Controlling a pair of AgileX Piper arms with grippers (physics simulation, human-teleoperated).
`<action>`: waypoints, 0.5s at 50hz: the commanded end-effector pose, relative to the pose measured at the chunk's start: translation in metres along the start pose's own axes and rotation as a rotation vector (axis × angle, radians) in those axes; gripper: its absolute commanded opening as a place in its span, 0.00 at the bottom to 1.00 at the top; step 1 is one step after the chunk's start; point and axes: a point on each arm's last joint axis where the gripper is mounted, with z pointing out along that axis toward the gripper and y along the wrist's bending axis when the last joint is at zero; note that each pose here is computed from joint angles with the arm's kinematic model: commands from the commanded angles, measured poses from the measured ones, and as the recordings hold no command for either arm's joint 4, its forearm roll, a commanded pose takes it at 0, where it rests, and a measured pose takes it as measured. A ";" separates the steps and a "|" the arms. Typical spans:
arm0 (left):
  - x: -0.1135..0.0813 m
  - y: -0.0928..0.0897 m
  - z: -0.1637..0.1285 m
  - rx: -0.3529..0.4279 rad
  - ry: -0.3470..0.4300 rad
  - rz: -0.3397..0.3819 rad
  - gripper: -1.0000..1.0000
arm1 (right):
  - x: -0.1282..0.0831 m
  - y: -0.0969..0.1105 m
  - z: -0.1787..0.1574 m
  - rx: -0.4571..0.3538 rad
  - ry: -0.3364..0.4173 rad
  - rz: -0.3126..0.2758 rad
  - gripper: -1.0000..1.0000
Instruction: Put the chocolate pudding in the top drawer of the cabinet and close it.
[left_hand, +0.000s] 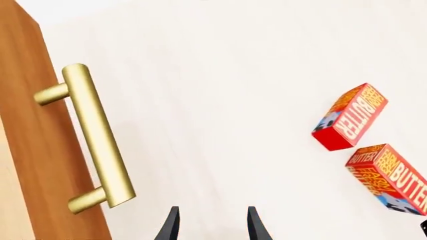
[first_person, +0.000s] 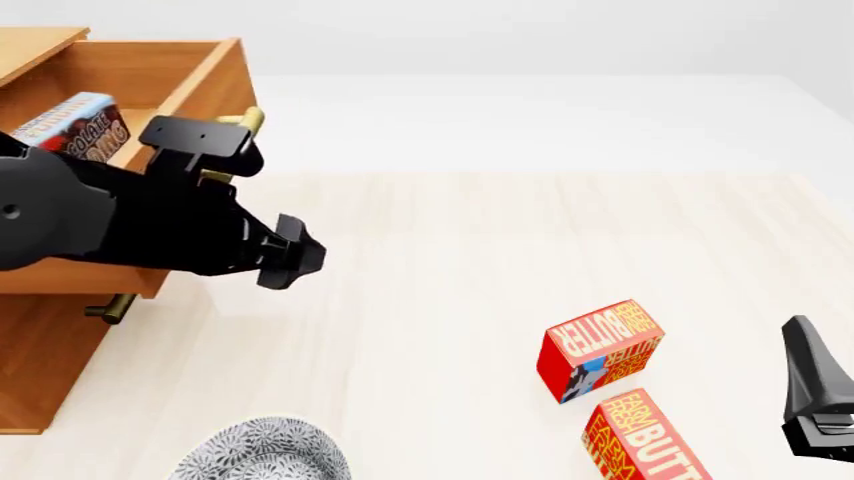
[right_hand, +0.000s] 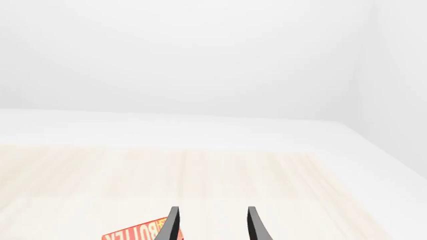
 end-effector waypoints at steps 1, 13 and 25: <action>0.011 0.012 0.005 -0.029 -0.011 -0.026 1.00 | 0.001 0.001 0.000 -0.009 0.010 0.014 1.00; 0.015 0.023 0.003 -0.056 -0.049 -0.056 1.00 | 0.001 0.001 0.000 -0.009 0.010 0.014 1.00; 0.013 0.027 0.003 -0.064 -0.073 -0.097 1.00 | 0.001 0.001 0.000 -0.009 0.010 0.014 1.00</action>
